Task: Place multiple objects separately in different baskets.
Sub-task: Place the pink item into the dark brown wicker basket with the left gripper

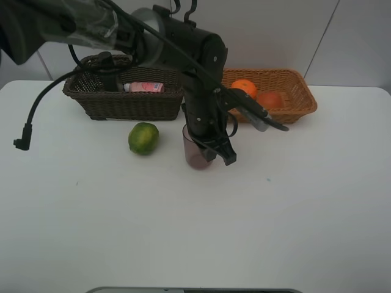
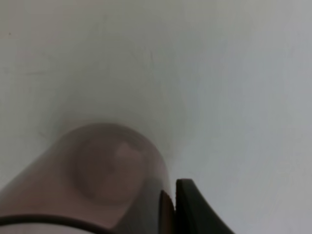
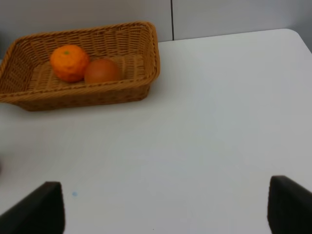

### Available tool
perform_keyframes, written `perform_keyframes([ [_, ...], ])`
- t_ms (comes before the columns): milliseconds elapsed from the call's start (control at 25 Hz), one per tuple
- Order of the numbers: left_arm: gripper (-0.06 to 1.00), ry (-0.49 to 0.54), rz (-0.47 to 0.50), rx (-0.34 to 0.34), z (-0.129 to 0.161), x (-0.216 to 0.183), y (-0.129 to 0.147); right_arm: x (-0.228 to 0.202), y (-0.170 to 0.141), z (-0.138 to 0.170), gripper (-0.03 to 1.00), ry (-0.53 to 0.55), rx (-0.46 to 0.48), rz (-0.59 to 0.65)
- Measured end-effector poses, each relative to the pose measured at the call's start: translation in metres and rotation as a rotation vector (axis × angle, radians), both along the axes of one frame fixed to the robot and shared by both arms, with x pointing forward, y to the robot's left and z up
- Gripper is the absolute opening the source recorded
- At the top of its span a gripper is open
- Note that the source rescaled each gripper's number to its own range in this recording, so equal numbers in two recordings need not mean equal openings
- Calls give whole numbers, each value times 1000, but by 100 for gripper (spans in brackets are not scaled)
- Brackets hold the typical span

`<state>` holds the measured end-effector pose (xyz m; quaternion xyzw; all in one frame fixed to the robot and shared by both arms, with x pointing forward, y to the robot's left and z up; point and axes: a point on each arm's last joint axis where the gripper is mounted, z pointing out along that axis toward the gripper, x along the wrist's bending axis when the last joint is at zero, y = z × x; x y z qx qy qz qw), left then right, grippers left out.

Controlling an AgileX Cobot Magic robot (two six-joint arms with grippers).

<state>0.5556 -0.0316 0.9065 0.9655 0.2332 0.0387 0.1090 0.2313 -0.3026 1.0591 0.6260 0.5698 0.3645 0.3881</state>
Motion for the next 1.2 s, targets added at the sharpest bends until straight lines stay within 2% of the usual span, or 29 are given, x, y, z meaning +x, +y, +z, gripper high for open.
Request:
perform_keyframes([
  [520, 0, -1, 0, -1, 0, 0, 0, 0, 0, 0, 81, 0, 0, 0],
  [640, 0, -10, 28, -4, 5, 1, 1, 0, 0, 0, 81, 0, 0, 0],
  [760, 0, -45, 90, -37, 26, 3, 1, 0, 0, 0, 81, 0, 0, 0],
  [960, 0, -131, 248, -129, 85, 9, 3, 0, 0, 0, 81, 0, 0, 0],
  [1200, 0, -240, 432, -194, 131, 25, 22, 0, 0, 0, 81, 0, 2, -1],
])
